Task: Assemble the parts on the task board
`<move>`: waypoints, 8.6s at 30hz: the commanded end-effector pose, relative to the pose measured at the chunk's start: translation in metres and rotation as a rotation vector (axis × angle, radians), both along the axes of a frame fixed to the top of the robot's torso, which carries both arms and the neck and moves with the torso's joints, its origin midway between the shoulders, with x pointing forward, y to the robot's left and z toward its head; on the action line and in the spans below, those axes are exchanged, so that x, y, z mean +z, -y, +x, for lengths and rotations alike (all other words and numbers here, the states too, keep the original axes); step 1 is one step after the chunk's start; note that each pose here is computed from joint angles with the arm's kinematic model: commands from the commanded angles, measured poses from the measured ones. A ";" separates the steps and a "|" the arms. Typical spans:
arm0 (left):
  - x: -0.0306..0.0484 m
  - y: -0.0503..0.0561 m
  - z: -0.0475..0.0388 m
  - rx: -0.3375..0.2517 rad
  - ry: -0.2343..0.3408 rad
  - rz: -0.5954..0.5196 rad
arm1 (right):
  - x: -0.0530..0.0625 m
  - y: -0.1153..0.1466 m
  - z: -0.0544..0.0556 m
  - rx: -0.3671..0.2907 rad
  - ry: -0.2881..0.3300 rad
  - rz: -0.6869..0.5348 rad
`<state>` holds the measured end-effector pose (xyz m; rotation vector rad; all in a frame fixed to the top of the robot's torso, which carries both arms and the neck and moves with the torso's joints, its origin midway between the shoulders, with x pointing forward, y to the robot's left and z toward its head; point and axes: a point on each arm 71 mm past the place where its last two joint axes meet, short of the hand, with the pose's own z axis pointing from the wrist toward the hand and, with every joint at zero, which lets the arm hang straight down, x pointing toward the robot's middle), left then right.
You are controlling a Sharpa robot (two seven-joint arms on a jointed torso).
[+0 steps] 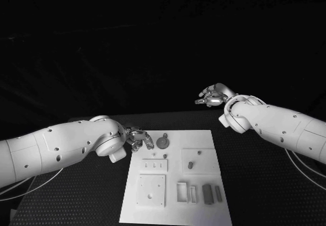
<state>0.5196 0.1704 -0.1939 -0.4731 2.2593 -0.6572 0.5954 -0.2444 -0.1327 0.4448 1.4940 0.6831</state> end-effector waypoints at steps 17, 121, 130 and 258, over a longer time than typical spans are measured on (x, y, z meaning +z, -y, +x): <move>-0.0007 0.025 -0.0026 -0.119 0.181 0.196 | -0.015 -0.021 0.000 0.197 -0.084 0.225; -0.0649 0.029 -0.0219 -0.171 0.159 0.261 | -0.022 -0.032 -0.010 0.236 -0.108 0.240; -0.0672 0.028 -0.0214 -0.169 0.157 0.270 | -0.022 -0.031 -0.010 0.235 -0.108 0.240; -0.0770 0.037 -0.0288 -0.251 0.088 0.308 | -0.027 -0.035 -0.012 0.244 -0.122 0.242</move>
